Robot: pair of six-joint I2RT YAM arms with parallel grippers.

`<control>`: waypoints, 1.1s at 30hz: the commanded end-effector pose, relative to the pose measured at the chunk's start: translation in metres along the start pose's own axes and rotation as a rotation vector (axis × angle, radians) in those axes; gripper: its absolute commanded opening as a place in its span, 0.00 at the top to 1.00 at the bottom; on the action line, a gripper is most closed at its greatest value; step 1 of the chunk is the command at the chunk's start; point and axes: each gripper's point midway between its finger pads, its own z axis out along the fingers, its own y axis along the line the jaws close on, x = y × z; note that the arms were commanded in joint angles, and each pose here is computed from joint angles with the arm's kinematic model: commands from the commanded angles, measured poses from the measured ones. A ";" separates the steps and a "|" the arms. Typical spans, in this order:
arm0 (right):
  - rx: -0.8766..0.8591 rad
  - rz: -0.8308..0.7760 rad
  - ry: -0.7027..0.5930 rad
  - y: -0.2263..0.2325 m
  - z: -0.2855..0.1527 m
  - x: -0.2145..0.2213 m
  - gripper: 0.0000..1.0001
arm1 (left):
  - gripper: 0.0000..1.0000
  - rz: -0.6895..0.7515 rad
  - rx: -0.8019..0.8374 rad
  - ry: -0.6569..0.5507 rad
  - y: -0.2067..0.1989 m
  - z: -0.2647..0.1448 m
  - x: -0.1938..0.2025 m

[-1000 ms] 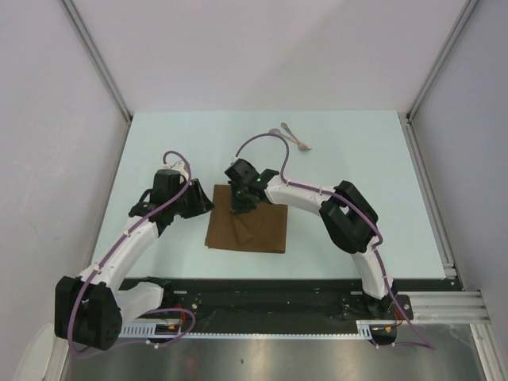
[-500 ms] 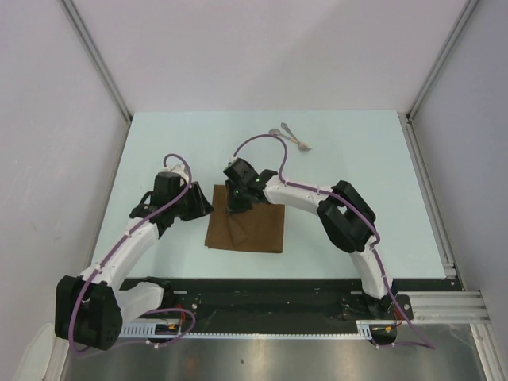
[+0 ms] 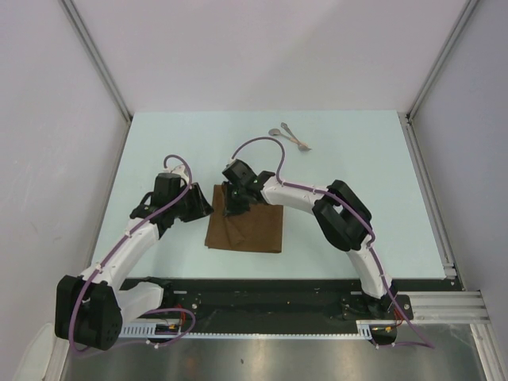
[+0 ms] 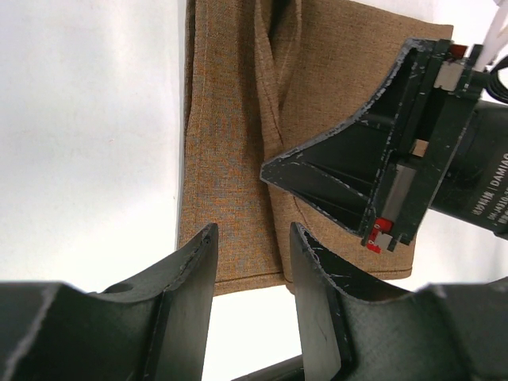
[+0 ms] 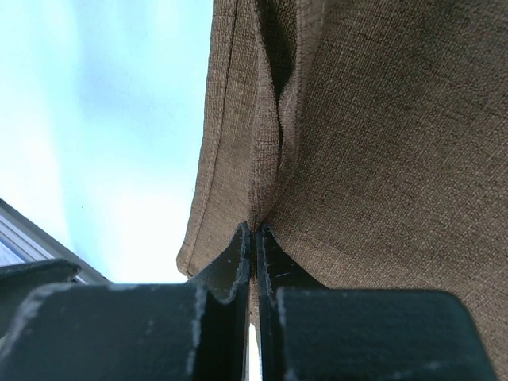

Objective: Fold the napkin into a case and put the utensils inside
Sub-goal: Fold the rectangle-folded napkin at the center of the board.

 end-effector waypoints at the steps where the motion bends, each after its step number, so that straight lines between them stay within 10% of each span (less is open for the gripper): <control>1: -0.064 0.009 -0.027 0.020 0.002 -0.013 1.00 | 0.54 -0.014 0.022 -0.033 -0.004 -0.003 -0.007; 27: -0.106 0.032 0.003 0.027 0.016 -0.012 1.00 | 0.54 -0.011 0.017 -0.034 -0.003 -0.004 -0.006; 33: -0.129 0.025 0.017 0.027 0.016 -0.013 0.82 | 0.54 -0.012 0.017 -0.037 -0.003 -0.004 -0.006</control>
